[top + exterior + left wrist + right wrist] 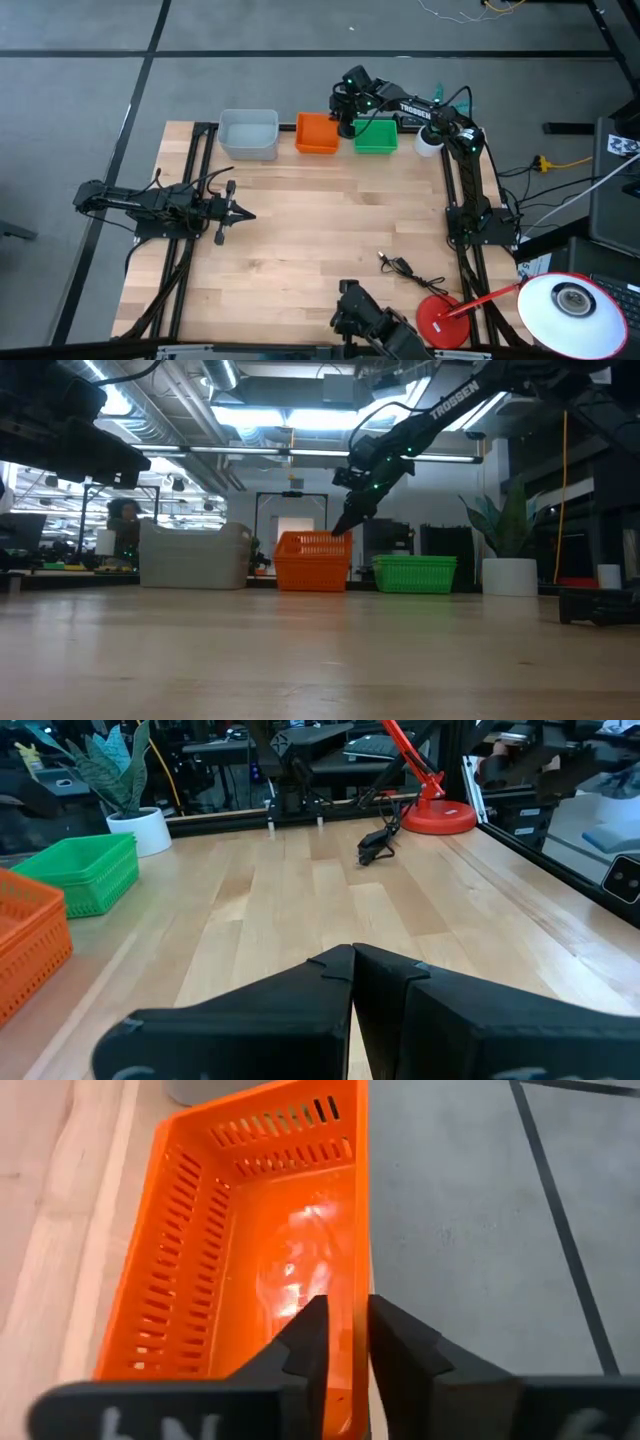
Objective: Stack baskets by color
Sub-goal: Stack the bottom orange bin on top of the top orange bin
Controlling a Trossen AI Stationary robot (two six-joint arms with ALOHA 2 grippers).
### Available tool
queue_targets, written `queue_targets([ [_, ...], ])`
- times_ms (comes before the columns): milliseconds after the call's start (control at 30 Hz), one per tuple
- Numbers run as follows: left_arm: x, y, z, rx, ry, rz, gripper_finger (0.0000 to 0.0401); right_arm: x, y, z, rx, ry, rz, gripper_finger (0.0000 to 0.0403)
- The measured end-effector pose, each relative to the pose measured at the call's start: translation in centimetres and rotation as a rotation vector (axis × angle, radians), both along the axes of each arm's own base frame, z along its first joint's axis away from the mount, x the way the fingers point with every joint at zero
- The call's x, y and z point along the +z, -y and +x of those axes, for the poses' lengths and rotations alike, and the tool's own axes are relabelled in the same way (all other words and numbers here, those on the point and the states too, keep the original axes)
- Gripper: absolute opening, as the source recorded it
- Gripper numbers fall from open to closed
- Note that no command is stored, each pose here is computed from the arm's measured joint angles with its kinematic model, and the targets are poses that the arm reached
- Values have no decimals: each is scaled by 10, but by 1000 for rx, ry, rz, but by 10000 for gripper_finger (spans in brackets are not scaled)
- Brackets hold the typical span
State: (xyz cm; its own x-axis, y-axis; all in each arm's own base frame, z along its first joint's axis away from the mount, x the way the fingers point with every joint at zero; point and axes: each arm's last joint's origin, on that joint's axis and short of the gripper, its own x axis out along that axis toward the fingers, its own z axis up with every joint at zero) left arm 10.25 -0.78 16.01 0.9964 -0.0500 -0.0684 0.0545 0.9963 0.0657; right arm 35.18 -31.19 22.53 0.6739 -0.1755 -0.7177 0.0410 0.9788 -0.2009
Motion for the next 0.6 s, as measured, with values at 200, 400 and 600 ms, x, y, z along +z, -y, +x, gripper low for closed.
queue_targets([
  [200,0,0,0,0,0,0,0,1,-2,2,6,7,-7,94],
  [400,0,0,0,0,0,0,0,11,-12,12,35,16,-15,94],
  [600,0,0,0,0,0,0,0,29,-22,33,-8,69,-183,91],
])
